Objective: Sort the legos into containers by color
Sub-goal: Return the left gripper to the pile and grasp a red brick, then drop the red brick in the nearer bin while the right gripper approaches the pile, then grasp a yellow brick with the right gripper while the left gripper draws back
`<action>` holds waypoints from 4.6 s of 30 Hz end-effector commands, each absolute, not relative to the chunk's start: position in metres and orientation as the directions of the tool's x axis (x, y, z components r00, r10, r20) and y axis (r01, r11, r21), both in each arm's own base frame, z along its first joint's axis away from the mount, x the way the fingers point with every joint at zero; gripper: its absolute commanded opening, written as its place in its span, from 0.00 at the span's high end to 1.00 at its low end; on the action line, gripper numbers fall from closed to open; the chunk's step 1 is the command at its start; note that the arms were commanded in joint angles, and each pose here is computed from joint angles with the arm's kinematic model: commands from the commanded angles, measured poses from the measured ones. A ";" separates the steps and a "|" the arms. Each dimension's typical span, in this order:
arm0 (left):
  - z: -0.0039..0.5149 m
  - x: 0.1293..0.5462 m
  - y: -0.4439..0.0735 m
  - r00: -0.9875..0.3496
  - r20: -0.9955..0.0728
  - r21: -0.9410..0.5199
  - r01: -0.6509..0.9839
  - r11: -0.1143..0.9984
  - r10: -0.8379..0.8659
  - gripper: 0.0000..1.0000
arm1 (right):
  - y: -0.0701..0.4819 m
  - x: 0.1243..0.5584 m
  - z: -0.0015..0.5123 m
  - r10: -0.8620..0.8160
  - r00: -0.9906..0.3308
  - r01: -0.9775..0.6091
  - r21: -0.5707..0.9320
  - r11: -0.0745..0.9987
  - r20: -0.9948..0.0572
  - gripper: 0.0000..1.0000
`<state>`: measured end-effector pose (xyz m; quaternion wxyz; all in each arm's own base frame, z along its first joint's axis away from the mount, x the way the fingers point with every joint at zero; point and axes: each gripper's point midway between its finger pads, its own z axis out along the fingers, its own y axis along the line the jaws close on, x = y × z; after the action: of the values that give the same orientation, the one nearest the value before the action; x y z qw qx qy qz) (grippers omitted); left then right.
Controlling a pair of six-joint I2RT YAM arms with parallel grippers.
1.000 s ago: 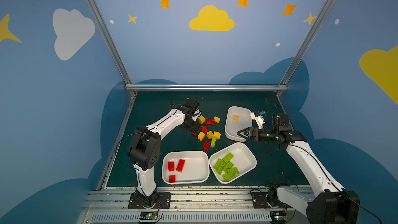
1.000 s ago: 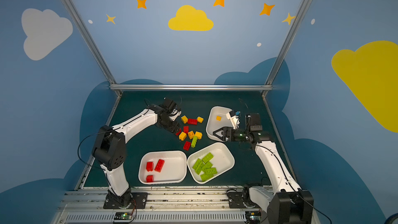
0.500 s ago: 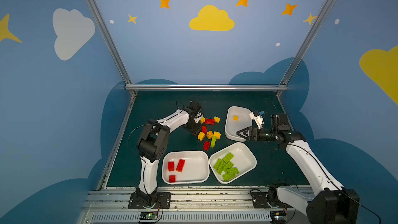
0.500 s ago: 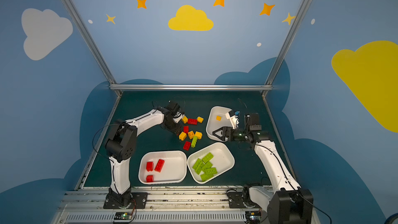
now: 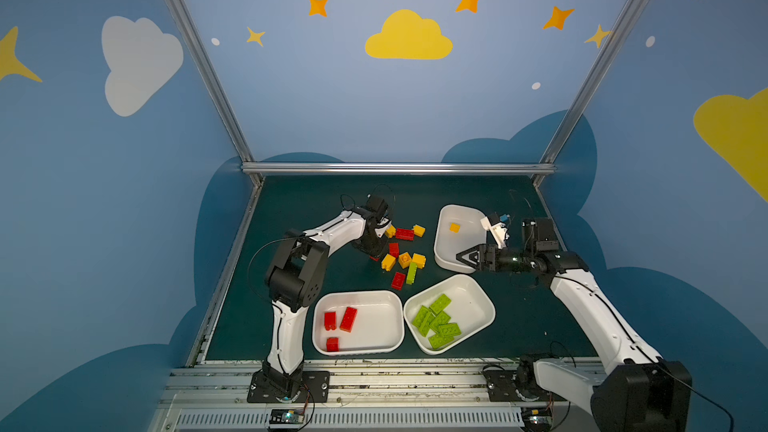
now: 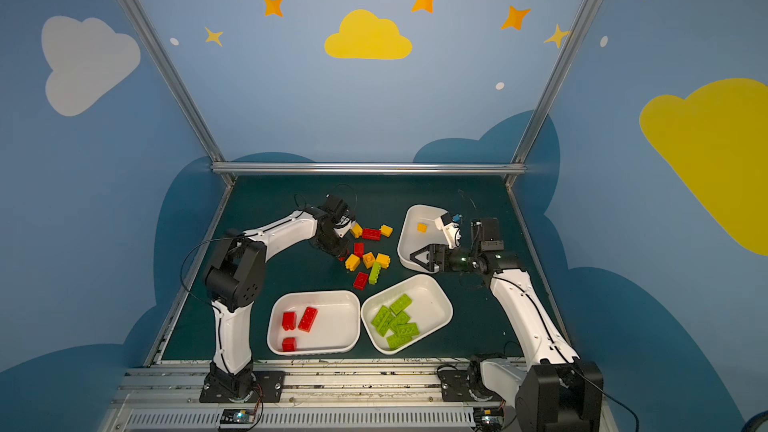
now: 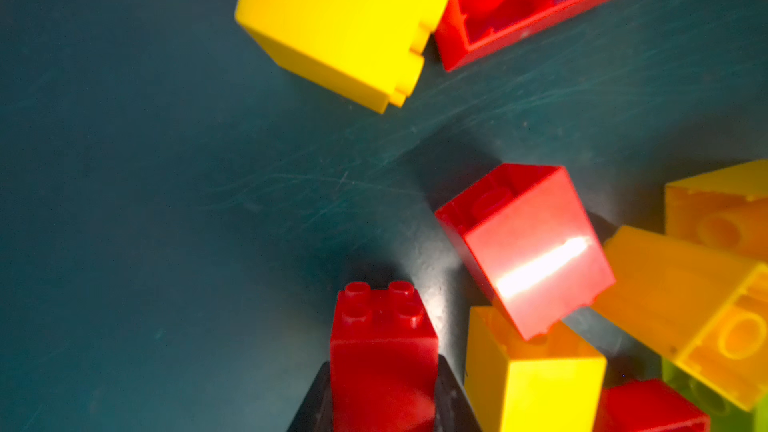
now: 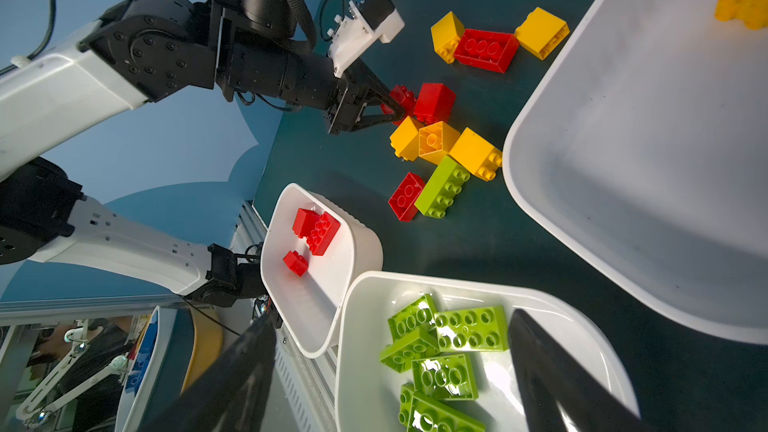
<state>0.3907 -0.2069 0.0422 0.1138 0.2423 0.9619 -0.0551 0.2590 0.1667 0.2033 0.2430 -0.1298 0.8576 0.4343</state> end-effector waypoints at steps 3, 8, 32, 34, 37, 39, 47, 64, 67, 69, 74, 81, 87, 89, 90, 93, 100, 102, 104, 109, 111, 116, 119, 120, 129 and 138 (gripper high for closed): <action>0.103 0.371 -0.198 -0.888 -0.268 -0.073 0.405 0.911 0.373 0.73 | 0.170 0.263 0.206 -0.016 -0.839 -0.452 0.680 0.577 -0.543 0.14; 0.128 0.330 -0.187 -0.936 -0.205 -0.106 0.311 0.944 0.286 0.71 | 0.172 0.264 0.205 -0.016 -0.843 -0.452 0.691 0.564 -0.538 0.14; 0.071 0.116 -0.132 -0.989 0.151 -0.124 -0.012 0.992 0.007 0.69 | 0.189 0.264 0.198 -0.067 -0.848 -0.478 0.704 0.525 -0.525 0.14; 0.066 0.114 -0.128 -0.987 0.158 -0.102 -0.015 0.995 0.001 0.68 | 0.192 0.262 0.199 -0.077 -0.847 -0.484 0.704 0.520 -0.526 0.14; 0.063 0.113 -0.127 -0.987 0.162 -0.093 -0.019 0.995 -0.004 0.56 | 0.197 0.261 0.200 -0.089 -0.844 -0.493 0.699 0.518 -0.529 0.14; 0.064 0.113 -0.125 -0.986 0.168 -0.077 -0.021 0.997 -0.008 0.49 | 0.201 0.260 0.201 -0.102 -0.843 -0.499 0.697 0.515 -0.528 0.14; 0.102 0.137 -0.127 -0.998 0.055 -0.115 -0.024 0.993 -0.018 0.20 | 0.224 0.261 0.204 -0.154 -0.827 -0.535 0.673 0.510 -0.540 0.15; 0.178 0.263 -0.135 -0.938 -0.347 -0.504 0.201 0.840 0.016 0.00 | 0.284 0.293 0.193 -0.287 -0.772 -0.597 0.492 0.634 -0.567 0.15; 0.182 0.275 -0.131 -0.925 -0.379 -0.556 0.200 0.807 -0.032 0.00 | 0.294 0.306 0.184 -0.306 -0.764 -0.595 0.437 0.675 -0.568 0.15; 0.182 0.280 -0.129 -0.922 -0.383 -0.580 0.190 0.792 -0.059 0.00 | 0.301 0.315 0.179 -0.321 -0.758 -0.598 0.408 0.690 -0.568 0.15; 0.181 0.285 -0.128 -0.918 -0.384 -0.621 0.179 0.763 -0.098 0.00 | 0.319 0.340 0.165 -0.360 -0.735 -0.618 0.350 0.703 -0.574 0.16; 0.180 0.289 -0.123 -0.906 -0.395 -0.650 0.158 0.743 -0.152 0.00 | 0.338 0.375 0.131 -0.431 -0.728 -0.631 0.276 0.725 -0.533 0.21; 0.178 0.286 -0.119 -0.905 -0.387 -0.666 0.143 0.732 -0.176 0.00 | 0.354 0.403 0.107 -0.482 -0.712 -0.643 0.199 0.739 -0.511 0.25; 0.177 0.284 -0.118 -0.905 -0.384 -0.670 0.136 0.730 -0.184 0.00 | 0.359 0.411 0.098 -0.498 -0.708 -0.647 0.177 0.742 -0.500 0.26; 0.177 0.284 -0.117 -0.903 -0.386 -0.670 0.135 0.730 -0.187 0.00 | 0.362 0.415 0.093 -0.507 -0.705 -0.649 0.165 0.742 -0.496 0.27; 0.176 0.282 -0.116 -0.901 -0.385 -0.677 0.127 0.725 -0.201 0.00 | 0.371 0.424 0.079 -0.531 -0.697 -0.657 0.133 0.742 -0.482 0.29; 0.173 0.276 -0.114 -0.899 -0.384 -0.680 0.122 0.723 -0.210 0.00 | 0.378 0.441 0.049 -0.565 -0.699 -0.648 0.052 0.760 -0.439 0.35; 0.172 0.275 -0.114 -0.899 -0.382 -0.682 0.119 0.721 -0.214 0.00 | 0.383 0.446 0.044 -0.588 -0.676 -0.667 0.030 0.744 -0.445 0.36; 0.171 0.274 -0.114 -0.900 -0.381 -0.683 0.117 0.721 -0.214 0.00 | 0.384 0.452 0.039 -0.590 -0.668 -0.663 0.004 0.749 -0.453 0.39; 0.171 0.274 -0.113 -0.900 -0.379 -0.685 0.117 0.719 -0.215 0.01 | 0.390 0.463 0.032 -0.597 -0.639 -0.659 -0.054 0.750 -0.486 0.46; 0.172 0.274 -0.113 -0.900 -0.380 -0.684 0.118 0.719 -0.215 0.00 | 0.391 0.465 0.030 -0.606 -0.631 -0.662 -0.071 0.746 -0.485 0.56; 0.171 0.273 -0.113 -0.901 -0.376 -0.686 0.116 0.718 -0.215 0.01 | 0.387 0.467 0.051 -0.598 -0.630 -0.636 -0.112 0.763 -0.496 0.72; 0.171 0.274 -0.115 -0.902 -0.374 -0.696 0.120 0.708 -0.215 0.00 | 0.382 0.465 0.082 -0.591 -0.616 -0.636 -0.114 0.763 -0.521 0.75; 0.171 0.274 -0.116 -0.903 -0.372 -0.702 0.122 0.701 -0.216 0.00 | 0.379 0.462 0.094 -0.584 -0.615 -0.637 -0.103 0.764 -0.530 0.76; 0.179 0.285 -0.133 -0.904 -0.348 -0.798 0.149 0.583 -0.246 0.01 | 0.316 0.423 0.168 -0.505 -0.662 -0.591 -0.029 0.806 -0.554 0.77; 0.176 0.292 -0.141 -0.910 -0.338 -0.811 0.154 0.565 -0.238 0.00 | 0.183 0.399 0.165 -0.273 -0.815 -0.289 -0.050 0.956 -0.511 0.80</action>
<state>0.2891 -0.1344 0.1713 0.2097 -0.0347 0.8666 -0.4516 0.4068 0.2191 0.1876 0.2931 -0.2046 0.9328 0.0452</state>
